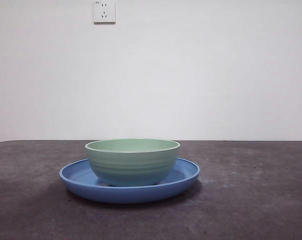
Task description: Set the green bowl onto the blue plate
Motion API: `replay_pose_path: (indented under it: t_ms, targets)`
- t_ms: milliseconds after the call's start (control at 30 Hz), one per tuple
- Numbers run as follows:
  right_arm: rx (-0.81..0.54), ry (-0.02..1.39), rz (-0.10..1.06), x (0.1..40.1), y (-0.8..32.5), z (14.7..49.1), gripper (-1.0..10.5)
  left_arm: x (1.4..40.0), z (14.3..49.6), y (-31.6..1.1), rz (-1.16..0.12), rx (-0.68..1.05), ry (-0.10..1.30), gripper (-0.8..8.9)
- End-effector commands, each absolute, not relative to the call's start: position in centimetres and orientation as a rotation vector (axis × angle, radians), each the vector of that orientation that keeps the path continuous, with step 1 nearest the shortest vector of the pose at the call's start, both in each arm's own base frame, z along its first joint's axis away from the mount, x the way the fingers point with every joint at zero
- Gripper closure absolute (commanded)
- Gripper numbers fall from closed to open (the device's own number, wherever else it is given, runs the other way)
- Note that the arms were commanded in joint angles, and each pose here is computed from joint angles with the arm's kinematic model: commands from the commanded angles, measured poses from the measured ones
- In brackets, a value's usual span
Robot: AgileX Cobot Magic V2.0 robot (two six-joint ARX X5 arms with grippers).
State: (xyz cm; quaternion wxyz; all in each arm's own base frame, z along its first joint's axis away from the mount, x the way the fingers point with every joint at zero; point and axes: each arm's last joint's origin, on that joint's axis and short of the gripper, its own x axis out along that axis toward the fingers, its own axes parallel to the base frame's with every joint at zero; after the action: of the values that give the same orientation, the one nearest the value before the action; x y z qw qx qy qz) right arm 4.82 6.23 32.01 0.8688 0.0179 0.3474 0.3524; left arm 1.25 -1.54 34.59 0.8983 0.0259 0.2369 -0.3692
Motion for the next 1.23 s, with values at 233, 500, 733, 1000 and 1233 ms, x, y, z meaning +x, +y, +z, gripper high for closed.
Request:
replay_pose_path:
  t_ms: [233, 500, 733, 1000, 1233]
  targets:
    - [0.074, 0.7, 0.759, 4.54, 6.02, 32.09, 3.2, 1.21, 34.87, -1.51, -0.769, 0.053, 0.474, 1.91]
    - [0.065, 0.706, 0.757, 4.53, 6.0, 32.02, 3.7, 1.16, 34.75, -1.48, -0.768, 0.055, 0.488, 3.3]
    - [0.072, 0.732, 0.747, 4.46, 5.91, 31.86, 9.2, 1.09, 34.6, -1.43, -0.766, 0.06, 0.506, 7.95]
    - [0.114, 0.728, 0.736, 4.51, 5.96, 32.03, 9.2, 1.11, 34.63, -1.44, -0.766, 0.058, 0.502, 7.94]
    - [0.111, 0.726, 0.733, 4.52, 5.96, 32.03, 9.2, 1.11, 34.63, -1.44, -0.766, 0.058, 0.502, 7.94]
